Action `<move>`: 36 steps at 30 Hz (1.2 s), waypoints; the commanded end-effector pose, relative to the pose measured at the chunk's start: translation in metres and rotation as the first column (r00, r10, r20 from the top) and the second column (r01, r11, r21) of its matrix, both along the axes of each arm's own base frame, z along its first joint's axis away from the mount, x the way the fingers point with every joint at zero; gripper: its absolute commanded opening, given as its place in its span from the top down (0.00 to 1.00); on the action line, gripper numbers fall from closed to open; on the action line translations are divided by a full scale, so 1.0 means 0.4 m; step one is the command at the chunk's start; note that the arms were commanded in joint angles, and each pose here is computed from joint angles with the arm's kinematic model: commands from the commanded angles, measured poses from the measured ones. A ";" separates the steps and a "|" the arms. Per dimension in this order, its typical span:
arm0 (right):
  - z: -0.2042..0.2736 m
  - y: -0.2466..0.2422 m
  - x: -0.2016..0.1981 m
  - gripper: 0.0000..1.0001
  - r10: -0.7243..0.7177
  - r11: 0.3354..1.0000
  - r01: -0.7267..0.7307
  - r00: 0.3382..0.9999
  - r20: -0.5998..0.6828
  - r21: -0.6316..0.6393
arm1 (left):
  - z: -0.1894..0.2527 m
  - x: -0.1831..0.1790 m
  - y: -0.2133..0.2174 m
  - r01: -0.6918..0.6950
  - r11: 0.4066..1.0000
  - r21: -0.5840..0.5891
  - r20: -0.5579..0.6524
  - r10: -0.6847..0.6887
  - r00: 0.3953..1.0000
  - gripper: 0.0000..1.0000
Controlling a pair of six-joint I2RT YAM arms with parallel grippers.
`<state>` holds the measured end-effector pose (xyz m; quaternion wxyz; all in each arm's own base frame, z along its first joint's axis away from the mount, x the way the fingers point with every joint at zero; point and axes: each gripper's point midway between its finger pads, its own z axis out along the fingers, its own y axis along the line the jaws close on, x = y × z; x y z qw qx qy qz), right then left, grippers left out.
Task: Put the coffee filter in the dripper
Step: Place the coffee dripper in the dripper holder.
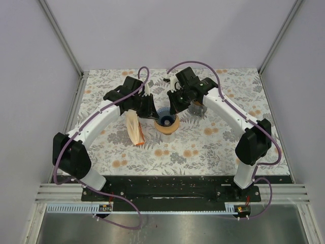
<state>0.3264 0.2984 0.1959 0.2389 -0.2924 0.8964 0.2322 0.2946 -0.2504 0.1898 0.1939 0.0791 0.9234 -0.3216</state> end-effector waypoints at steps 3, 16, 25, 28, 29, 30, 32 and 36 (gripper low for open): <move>-0.151 -0.045 -0.007 1.00 -0.003 0.997 -0.010 0.984 -0.178 -0.072 | -0.118 0.011 0.020 0.000 0.994 0.111 -0.097 0.011 0.995 0.90; -0.183 -0.055 -0.009 1.00 -0.011 0.997 -0.006 0.976 -0.216 -0.074 | -0.188 0.015 0.032 0.003 0.986 0.167 -0.157 0.023 0.987 0.90; -0.088 -0.040 0.020 0.85 -0.043 0.999 0.040 0.989 -0.139 -0.025 | 0.043 0.085 0.002 0.035 0.996 0.085 0.088 -0.042 0.995 0.60; -0.051 -0.038 0.033 0.79 -0.052 0.999 0.052 0.994 -0.101 -0.008 | 0.106 0.101 0.010 0.040 0.995 0.090 0.186 -0.057 0.981 0.46; -0.041 -0.036 0.037 0.77 -0.053 0.999 0.053 0.994 -0.093 -0.001 | 0.126 0.104 0.014 0.043 0.995 0.091 0.215 -0.061 0.975 0.42; -0.031 -0.034 0.039 0.75 -0.050 0.999 0.051 0.995 -0.084 0.006 | 0.139 0.103 0.016 0.049 0.994 0.093 0.233 -0.069 0.970 0.38; -0.012 -0.034 0.045 0.71 -0.054 0.998 0.055 0.996 -0.067 0.015 | 0.166 0.100 0.019 0.064 0.994 0.094 0.274 -0.088 0.958 0.32; 0.037 -0.024 0.056 0.60 -0.045 0.998 0.046 0.999 -0.022 0.045 | 0.213 0.093 0.035 0.087 0.989 0.118 0.345 -0.123 0.931 0.25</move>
